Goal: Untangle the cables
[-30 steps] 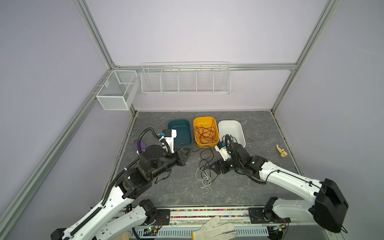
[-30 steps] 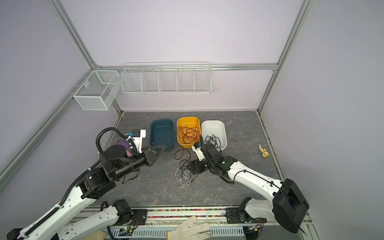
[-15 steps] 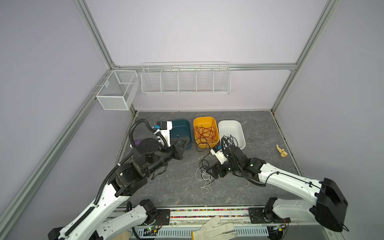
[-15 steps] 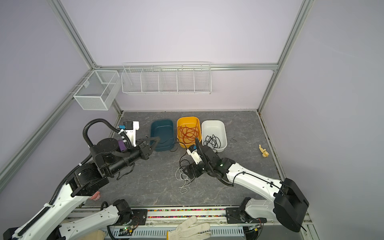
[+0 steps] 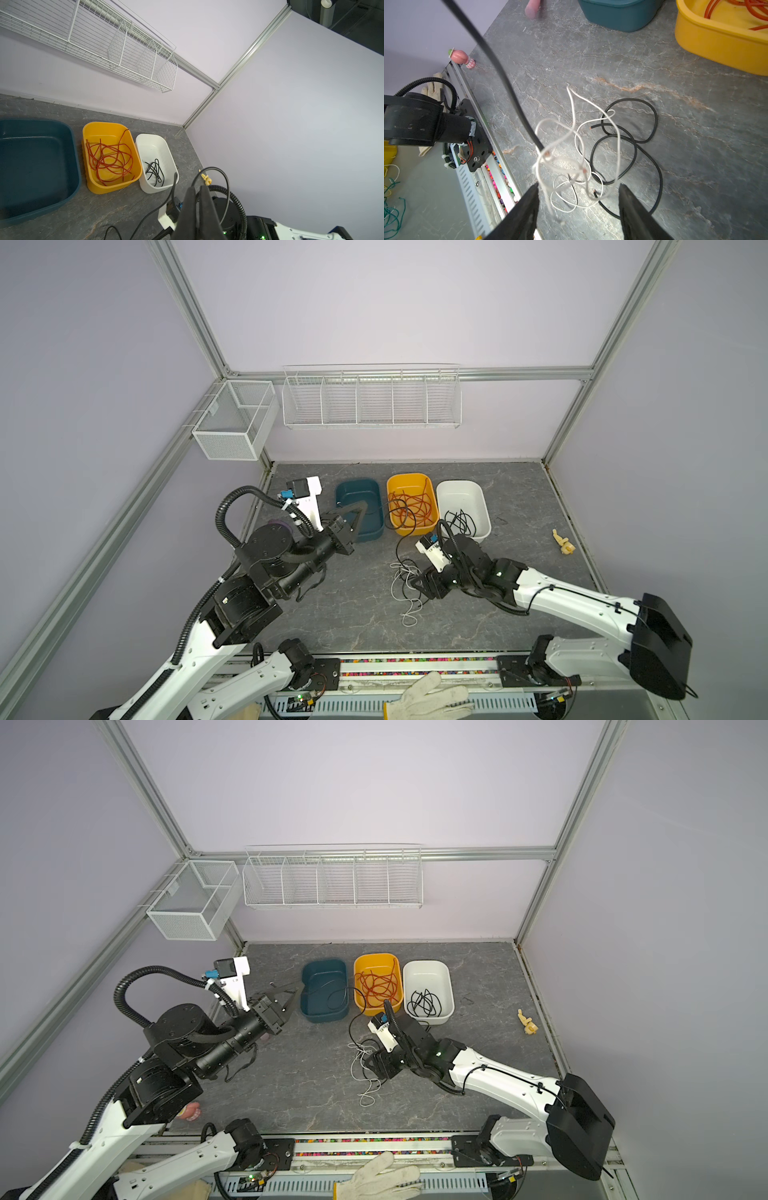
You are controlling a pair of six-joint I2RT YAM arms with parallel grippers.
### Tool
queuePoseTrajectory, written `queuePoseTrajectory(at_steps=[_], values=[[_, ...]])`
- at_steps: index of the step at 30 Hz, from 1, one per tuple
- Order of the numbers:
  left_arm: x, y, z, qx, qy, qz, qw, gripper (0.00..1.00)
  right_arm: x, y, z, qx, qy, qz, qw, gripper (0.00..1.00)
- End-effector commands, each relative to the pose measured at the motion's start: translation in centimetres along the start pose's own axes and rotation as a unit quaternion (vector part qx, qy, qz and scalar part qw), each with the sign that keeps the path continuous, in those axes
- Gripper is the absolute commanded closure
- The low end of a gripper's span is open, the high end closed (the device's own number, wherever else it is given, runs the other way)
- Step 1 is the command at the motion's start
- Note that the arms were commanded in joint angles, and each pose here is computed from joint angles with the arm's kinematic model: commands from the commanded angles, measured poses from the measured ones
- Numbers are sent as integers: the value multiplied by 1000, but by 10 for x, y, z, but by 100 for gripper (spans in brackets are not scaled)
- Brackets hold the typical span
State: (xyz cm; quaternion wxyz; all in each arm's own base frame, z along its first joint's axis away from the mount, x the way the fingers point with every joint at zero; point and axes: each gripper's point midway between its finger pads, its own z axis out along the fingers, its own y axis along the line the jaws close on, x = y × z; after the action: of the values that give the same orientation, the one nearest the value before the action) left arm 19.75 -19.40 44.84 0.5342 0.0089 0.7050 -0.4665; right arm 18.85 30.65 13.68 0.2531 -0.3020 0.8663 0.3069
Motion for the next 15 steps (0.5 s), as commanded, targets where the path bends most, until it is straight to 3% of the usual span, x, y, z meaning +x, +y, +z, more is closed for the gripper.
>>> queuePoseTrajectory(at_steps=[1, 10, 15], values=[[-27, -16, -10, 20, -42, -18, 999, 100, -1, -1, 4, 8, -4, -6, 1000, 41], [-46, -25, -29, 26, -64, -9, 998, 100, -2, -12, 2, 40, -5, -5, 999, 48], [-47, -19, -31, -2, -56, 25, 998, 100, -6, -11, -5, 41, -21, -8, 999, 45]])
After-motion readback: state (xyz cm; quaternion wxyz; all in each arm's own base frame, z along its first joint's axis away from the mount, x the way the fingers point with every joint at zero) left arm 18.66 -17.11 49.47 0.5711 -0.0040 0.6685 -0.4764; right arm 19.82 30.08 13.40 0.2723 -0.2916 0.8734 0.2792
